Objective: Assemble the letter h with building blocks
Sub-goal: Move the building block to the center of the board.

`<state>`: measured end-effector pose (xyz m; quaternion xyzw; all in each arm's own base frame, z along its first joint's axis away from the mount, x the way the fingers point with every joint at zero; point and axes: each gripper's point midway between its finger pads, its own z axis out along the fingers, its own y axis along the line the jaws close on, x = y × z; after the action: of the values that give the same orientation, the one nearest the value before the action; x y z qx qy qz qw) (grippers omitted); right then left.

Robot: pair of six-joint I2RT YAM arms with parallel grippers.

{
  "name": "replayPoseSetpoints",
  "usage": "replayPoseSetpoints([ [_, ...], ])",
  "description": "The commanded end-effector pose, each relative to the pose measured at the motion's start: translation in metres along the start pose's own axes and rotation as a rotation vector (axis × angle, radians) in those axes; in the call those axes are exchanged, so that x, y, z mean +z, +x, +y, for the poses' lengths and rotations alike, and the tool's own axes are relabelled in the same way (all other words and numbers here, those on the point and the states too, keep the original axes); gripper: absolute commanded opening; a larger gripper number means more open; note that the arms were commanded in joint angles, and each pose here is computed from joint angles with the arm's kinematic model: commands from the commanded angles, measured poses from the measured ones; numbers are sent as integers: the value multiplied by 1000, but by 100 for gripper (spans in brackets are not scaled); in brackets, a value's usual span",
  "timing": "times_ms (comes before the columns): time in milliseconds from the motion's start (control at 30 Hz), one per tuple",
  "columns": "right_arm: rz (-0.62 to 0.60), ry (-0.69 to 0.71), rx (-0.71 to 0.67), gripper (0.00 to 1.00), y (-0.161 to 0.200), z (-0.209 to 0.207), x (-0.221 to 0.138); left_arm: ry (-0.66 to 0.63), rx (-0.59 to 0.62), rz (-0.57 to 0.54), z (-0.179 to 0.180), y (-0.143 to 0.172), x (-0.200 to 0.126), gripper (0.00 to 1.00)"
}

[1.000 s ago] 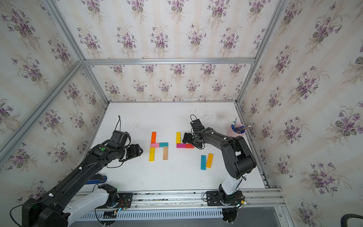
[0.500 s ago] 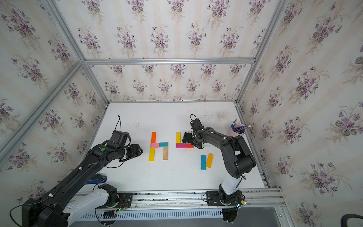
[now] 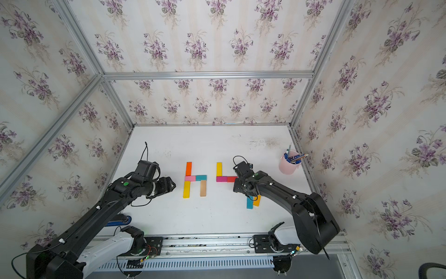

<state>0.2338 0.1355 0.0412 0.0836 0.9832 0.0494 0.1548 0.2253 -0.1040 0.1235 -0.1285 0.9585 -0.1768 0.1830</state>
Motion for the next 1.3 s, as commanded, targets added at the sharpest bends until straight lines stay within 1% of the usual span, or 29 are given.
replayPoseSetpoints([
  [0, 18, 38, 43, 75, 20, -13, 5, 14, 5, -6, -5, -4, -1, 75],
  [67, 39, 32, 26, 75, 29, -12, 10, 14, 5, -7, -5, -4, -2, 75],
  [300, 67, 123, 3, 74, 38, -30, 23, 16, 3, -12, -4, -4, -4, 75],
  [333, 72, 119, 1, 71, 39, -29, 25, 16, 3, -13, -5, -4, -4, 74],
  [433, 78, 90, -22, 53, 44, -18, 24, 12, 8, -15, -4, -4, -5, 74],
  [500, 75, 95, -46, 32, 48, -9, 20, 9, 10, -18, -4, -5, -6, 74],
  [567, 74, 92, -68, 16, 54, 4, 15, 11, 12, -22, -5, -6, -6, 75],
  [633, 68, 62, -96, 9, 59, 24, 10, 15, 9, -23, -5, -6, -6, 75],
  [700, 65, 46, -113, 6, 59, 45, 9, 19, 8, -21, -6, -6, -5, 75],
  [900, 67, 49, -145, 4, 46, 87, 27, 12, 11, -18, -3, -4, -6, 75],
  [1000, 75, 38, -157, 6, 45, 101, 34, 3, 19, -24, 0, -2, -9, 75],
  [1033, 76, 33, -164, 10, 46, 105, 35, 1, 18, -26, 1, -2, -9, 75],
  [1100, 68, 31, -181, 31, 47, 112, 33, 4, 18, -29, 0, -3, -9, 75],
  [1133, 64, 30, -189, 38, 49, 113, 31, 5, 17, -28, 0, -3, -8, 75],
  [1167, 60, 39, -189, 47, 51, 112, 29, 8, 16, -25, -1, -3, -8, 75],
  [1200, 60, 47, -190, 52, 54, 110, 27, 10, 16, -22, -1, -2, -7, 75],
  [1267, 59, 53, -188, 56, 61, 105, 24, 13, 11, -18, -2, -2, -5, 75],
])
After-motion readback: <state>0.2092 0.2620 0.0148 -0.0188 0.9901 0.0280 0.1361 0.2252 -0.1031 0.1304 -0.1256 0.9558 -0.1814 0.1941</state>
